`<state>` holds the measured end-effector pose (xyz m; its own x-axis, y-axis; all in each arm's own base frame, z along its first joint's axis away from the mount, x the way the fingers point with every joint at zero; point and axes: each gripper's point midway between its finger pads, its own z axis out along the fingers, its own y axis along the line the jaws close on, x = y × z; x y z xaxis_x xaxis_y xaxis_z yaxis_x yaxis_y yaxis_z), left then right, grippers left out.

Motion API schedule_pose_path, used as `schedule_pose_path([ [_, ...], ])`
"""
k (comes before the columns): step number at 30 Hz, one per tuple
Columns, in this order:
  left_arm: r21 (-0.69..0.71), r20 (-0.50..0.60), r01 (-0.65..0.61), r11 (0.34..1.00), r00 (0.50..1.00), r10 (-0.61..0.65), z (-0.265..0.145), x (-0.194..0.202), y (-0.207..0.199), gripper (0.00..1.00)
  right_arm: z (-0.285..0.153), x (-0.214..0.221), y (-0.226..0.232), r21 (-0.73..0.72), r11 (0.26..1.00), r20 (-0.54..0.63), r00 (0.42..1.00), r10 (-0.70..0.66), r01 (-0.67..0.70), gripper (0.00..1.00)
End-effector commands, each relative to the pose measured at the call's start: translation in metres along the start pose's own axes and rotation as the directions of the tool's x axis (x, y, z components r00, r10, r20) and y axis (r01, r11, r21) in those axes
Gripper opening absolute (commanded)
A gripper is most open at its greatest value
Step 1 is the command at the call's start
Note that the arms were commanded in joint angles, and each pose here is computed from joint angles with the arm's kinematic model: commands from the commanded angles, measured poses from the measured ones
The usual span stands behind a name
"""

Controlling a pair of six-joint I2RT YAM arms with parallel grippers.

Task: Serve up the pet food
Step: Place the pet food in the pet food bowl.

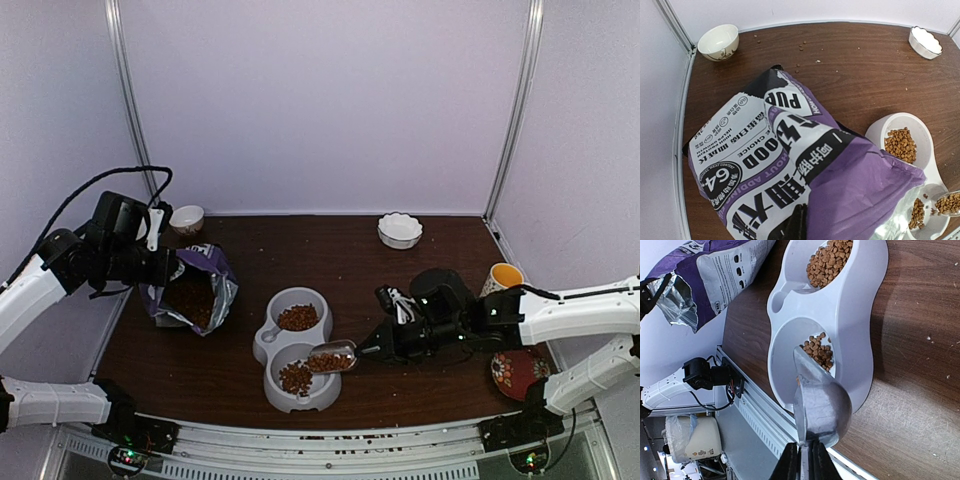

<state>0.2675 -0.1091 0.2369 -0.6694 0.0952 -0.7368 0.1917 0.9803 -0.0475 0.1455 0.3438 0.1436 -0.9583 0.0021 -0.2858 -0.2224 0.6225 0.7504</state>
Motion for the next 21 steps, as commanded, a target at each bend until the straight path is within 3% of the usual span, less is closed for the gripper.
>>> schedule_pose_path([
  [1,-0.06,0.073,0.021,0.998,0.997,-0.017,-0.0044,-0.0139,0.0155,0.0,-0.0028,-0.0087,0.0126,-0.003,0.999,0.03,0.999,-0.035,0.035,0.0],
  [21,-0.058,0.081,0.025,0.998,0.997,-0.021,-0.0065,-0.0145,0.016,0.0,-0.0064,-0.0106,0.0222,0.011,0.998,0.029,0.998,-0.061,0.061,0.0],
])
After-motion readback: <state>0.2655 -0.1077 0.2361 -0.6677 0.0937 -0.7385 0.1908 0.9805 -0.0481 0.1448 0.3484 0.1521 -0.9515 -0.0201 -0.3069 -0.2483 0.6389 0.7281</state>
